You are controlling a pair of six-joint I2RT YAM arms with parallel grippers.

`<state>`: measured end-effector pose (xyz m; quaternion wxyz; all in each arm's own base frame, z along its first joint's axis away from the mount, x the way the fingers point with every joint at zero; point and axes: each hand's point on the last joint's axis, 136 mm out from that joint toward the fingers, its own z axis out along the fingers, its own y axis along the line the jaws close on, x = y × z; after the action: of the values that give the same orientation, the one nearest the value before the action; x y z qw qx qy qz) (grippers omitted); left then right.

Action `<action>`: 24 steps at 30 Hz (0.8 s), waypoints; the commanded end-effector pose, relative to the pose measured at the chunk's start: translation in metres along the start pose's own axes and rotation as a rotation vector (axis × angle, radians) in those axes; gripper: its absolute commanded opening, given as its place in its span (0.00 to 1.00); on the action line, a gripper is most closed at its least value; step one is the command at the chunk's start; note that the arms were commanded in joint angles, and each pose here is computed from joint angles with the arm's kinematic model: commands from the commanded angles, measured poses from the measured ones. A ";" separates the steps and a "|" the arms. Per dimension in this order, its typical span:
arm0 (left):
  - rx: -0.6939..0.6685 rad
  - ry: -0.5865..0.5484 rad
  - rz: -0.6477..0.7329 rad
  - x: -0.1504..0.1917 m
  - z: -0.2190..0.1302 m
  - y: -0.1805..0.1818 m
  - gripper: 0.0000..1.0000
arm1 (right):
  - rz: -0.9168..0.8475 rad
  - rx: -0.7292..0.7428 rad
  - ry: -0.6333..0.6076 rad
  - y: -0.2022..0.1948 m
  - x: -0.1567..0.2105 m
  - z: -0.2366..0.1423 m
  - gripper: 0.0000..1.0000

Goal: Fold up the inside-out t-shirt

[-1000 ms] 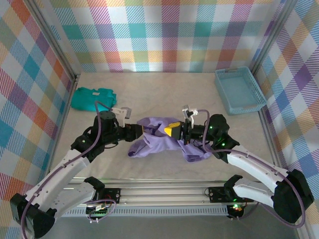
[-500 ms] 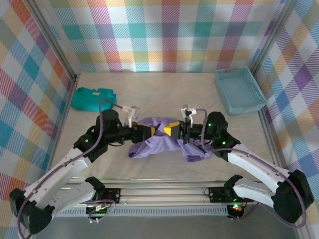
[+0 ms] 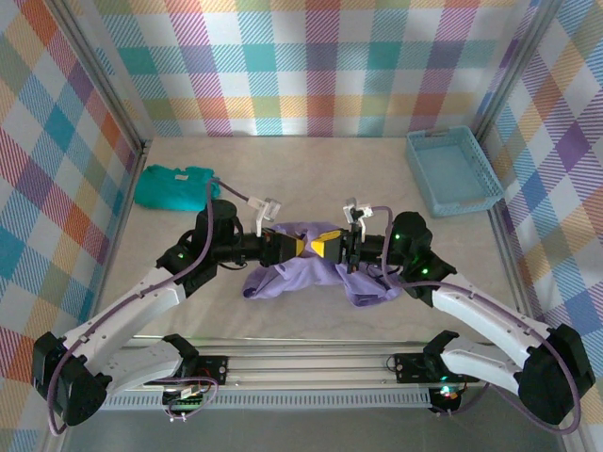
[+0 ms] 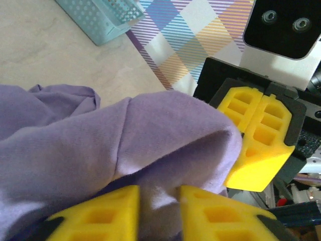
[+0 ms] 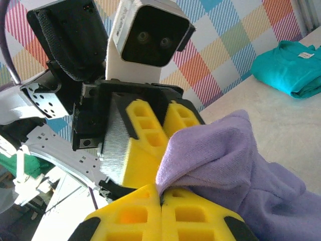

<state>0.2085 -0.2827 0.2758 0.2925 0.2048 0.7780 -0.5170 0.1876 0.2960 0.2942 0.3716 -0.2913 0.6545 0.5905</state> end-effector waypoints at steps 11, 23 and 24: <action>0.039 -0.075 0.114 -0.017 -0.020 -0.029 0.00 | -0.079 0.027 -0.024 0.007 -0.014 -0.006 0.00; -0.077 0.003 0.111 -0.003 -0.012 -0.001 0.22 | -0.076 0.037 -0.028 0.007 -0.020 -0.004 0.00; -0.068 0.016 0.105 -0.002 -0.008 0.000 0.28 | -0.077 0.034 -0.028 0.007 -0.020 -0.004 0.00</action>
<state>0.2070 -0.2714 0.2893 0.3336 0.2263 0.7753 -0.4863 0.1936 0.2922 0.2864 0.3769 -0.2850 0.6786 0.5623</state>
